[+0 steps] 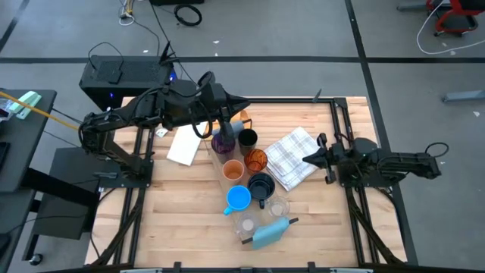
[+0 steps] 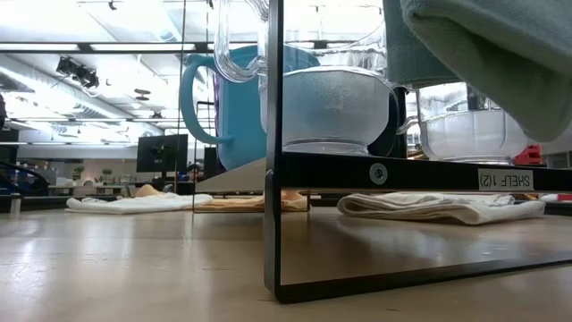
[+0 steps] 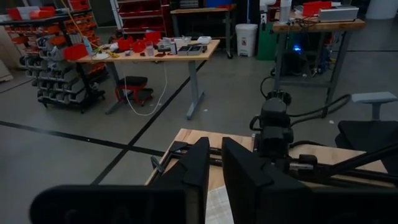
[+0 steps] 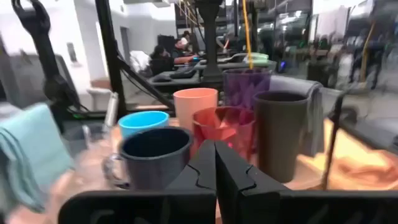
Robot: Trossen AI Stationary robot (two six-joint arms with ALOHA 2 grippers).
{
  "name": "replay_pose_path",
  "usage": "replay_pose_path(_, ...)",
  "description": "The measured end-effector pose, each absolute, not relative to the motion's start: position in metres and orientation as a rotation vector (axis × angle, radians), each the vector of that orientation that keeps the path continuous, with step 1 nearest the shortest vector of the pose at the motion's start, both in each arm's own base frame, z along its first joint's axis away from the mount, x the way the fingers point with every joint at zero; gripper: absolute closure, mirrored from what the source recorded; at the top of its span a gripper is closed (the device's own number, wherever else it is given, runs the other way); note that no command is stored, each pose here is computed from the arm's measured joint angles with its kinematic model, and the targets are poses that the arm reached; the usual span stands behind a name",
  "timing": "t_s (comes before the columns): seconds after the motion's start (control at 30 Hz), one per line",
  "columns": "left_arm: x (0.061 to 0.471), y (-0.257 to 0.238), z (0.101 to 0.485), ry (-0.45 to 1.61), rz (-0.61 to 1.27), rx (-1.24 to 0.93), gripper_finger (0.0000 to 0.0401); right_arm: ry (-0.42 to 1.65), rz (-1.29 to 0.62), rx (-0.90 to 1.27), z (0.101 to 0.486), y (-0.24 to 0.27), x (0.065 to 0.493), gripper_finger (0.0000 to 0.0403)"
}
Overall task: Stack small to large cups/mugs on shelf
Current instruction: Return to Home Position
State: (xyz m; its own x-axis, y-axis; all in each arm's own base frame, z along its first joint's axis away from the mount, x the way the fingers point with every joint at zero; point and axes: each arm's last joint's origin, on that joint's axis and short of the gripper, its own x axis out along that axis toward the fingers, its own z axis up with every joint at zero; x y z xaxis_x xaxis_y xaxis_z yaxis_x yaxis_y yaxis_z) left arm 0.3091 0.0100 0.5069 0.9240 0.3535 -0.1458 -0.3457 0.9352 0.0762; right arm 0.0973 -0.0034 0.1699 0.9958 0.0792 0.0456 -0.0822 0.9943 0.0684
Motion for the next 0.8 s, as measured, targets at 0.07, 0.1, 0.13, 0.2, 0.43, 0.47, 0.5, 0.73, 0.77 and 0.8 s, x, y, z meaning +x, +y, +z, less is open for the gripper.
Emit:
replay_pose_path(0.07, 0.3091, 0.01, 0.5069, 0.16, 0.358, 0.056, 0.0352, -0.045, 0.072, -0.003, 0.17, -0.0036, 0.0979, 0.0403)
replay_pose_path(0.1, 0.3091, 0.01, 0.5069, 0.161, 0.358, 0.061, 0.0351, -0.041, 0.071, -0.036, 0.1696, -0.0037, 0.0981, 0.0403)
replay_pose_path(0.13, 0.3091, 0.01, 0.5069, 0.161, 0.358, 0.065, 0.035, -0.036, 0.068, -0.058, 0.1691, -0.0039, 0.0985, 0.0403)
replay_pose_path(0.2, 0.3091, 0.01, 0.5069, 0.162, 0.358, 0.066, 0.0347, -0.025, 0.059, -0.072, 0.1682, -0.0046, 0.0991, 0.0403)
replay_pose_path(0.43, 0.3091, 0.01, 0.5069, 0.162, 0.358, 0.066, 0.0347, -0.01, 0.063, -0.074, 0.167, -0.0047, 0.1001, 0.0403)
replay_pose_path(0.47, 0.3091, 0.01, 0.5069, 0.162, 0.358, 0.066, 0.0349, -0.011, 0.063, -0.069, 0.1671, -0.0046, 0.1, 0.0403)
replay_pose_path(0.5, 0.3091, 0.01, 0.5069, 0.162, 0.358, 0.066, 0.035, -0.011, 0.063, -0.06, 0.1671, -0.0047, 0.1, 0.0403)
replay_pose_path(0.73, 0.3091, 0.0093, 0.5069, 0.161, 0.355, 0.066, 0.0351, -0.008, 0.043, -0.024, 0.1669, -0.0053, 0.1001, 0.0375)
replay_pose_path(0.77, 0.3092, 0.0089, 0.507, 0.161, 0.354, 0.066, 0.035, -0.008, 0.043, -0.025, 0.1669, -0.0053, 0.1001, 0.037)
replay_pose_path(0.8, 0.3092, 0.0089, 0.507, 0.16, 0.354, 0.066, 0.0349, -0.008, 0.043, -0.025, 0.1669, -0.0053, 0.1001, 0.0366)
